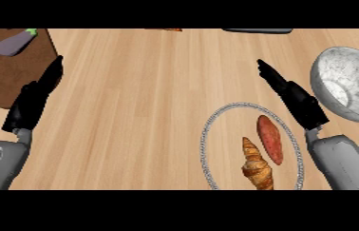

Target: Pick the croissant from the placemat and place it in the bowl

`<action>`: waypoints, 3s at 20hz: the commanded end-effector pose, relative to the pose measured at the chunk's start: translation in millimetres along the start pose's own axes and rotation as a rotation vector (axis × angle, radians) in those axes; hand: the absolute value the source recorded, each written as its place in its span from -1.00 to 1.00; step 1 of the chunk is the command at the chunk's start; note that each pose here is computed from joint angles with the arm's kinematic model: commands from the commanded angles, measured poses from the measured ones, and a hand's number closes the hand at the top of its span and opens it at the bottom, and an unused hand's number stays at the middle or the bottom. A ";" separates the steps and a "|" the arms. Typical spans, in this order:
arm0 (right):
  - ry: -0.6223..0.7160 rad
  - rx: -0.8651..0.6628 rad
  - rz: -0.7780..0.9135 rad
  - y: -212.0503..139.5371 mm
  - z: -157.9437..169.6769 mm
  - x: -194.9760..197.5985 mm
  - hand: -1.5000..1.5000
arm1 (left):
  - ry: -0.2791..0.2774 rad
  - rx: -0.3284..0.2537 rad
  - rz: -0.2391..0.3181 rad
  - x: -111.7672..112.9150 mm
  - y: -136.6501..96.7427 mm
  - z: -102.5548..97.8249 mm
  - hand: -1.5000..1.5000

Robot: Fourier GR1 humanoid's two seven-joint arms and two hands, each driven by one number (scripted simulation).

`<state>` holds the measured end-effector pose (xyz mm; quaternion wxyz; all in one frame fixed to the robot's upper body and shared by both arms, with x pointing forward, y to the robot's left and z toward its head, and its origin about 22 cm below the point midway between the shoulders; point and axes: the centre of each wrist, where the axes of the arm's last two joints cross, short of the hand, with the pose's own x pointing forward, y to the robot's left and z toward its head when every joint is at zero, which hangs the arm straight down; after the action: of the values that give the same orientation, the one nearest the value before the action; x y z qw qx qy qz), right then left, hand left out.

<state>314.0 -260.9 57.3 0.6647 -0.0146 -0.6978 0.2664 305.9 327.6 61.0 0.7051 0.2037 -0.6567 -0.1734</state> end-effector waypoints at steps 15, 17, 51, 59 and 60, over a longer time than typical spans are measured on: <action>-0.525 0.337 -0.417 -95.3 52.8 -67.9 -1.00 | -0.148 0.110 0.198 38.3 -38.8 4.0 0.00; -0.532 0.390 -0.285 -108.0 52.7 -49.0 -1.00 | -0.154 0.112 0.197 46.4 -41.1 6.2 0.00; -0.246 0.971 0.729 20.1 24.0 18.4 -1.00 | -0.117 0.117 0.207 55.1 -42.7 21.2 0.00; -0.225 0.975 0.716 49.8 23.2 -9.4 -1.00 | -0.138 0.137 0.194 47.8 -52.8 24.0 0.00; -0.228 0.958 0.699 49.4 4.3 -19.6 -1.00 | -0.135 0.122 0.185 49.9 -47.8 5.0 0.00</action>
<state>288.3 -240.0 40.9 0.3865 0.0776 -0.5259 0.7536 294.2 267.5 79.2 0.6590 0.1750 -0.7276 -0.0754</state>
